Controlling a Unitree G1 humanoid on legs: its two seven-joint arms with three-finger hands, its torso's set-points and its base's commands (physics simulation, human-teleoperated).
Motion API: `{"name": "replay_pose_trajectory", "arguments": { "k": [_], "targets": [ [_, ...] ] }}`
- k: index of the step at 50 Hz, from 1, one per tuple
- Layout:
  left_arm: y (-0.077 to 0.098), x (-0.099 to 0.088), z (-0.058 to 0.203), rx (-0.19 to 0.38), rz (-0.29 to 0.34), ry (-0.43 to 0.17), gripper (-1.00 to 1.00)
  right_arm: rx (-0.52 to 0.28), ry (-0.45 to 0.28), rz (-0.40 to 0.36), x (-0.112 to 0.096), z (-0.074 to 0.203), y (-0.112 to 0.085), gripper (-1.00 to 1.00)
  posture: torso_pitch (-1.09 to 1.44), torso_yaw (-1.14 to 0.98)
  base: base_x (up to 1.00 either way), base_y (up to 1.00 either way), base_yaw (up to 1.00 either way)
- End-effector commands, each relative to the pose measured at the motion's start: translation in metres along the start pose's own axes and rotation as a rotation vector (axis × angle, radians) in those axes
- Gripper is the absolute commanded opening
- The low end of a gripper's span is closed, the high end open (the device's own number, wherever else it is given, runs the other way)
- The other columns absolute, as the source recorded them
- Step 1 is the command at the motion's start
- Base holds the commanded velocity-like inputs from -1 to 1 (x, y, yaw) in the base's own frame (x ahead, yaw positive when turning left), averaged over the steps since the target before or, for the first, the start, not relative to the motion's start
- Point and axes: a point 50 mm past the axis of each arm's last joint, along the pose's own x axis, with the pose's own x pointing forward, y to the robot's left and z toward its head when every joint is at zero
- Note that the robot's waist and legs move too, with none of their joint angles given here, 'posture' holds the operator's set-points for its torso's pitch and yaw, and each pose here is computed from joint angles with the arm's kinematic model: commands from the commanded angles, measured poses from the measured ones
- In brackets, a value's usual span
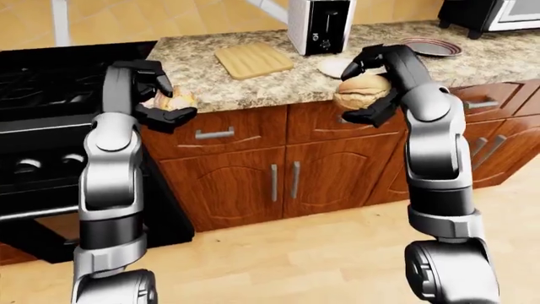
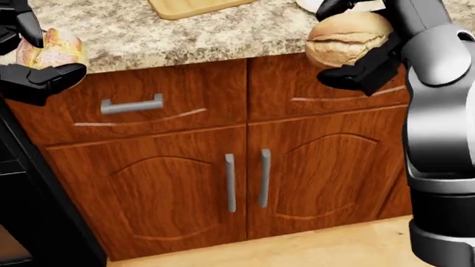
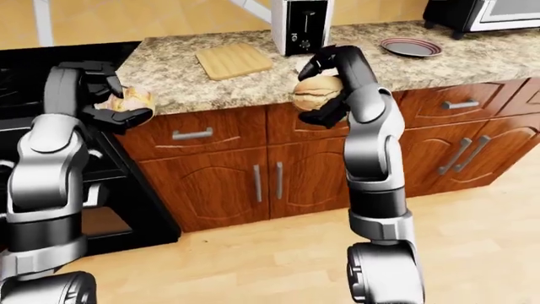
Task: Place all breads on the cutting board.
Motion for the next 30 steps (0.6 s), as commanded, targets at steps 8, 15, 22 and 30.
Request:
{"name": "replay_pose_trajectory", "arguments": {
  "k": [8,15,22,30],
  "targets": [
    [0.0071,-0.0006,0.025,0.0,0.033,-0.11,-1.0,-0.026,-0.099,-0.065,-0.0046,0.0224,-0.0151,-1.0,0.0,0.0,0.21,0.0,0.0],
    [0.0066,-0.0008,0.0264,0.002,0.033,-0.111,-1.0,-0.024,-0.1,-0.056,-0.0042,0.0211,-0.0137,-1.0,0.0,0.0,0.54,0.0,0.0],
    [0.0074,-0.001,0.0252,0.002,0.034,-0.112,-1.0,-0.029,-0.106,-0.05,-0.0042,0.0226,-0.0112,-1.0,0.0,0.0,0.55,0.0,0.0],
    [0.0082,-0.0005,0.0218,0.0,0.035,-0.11,-1.0,-0.028,-0.113,-0.047,-0.0038,0.0237,-0.0096,-1.0,0.0,0.0,0.55,0.0,0.0]
  ]
}}
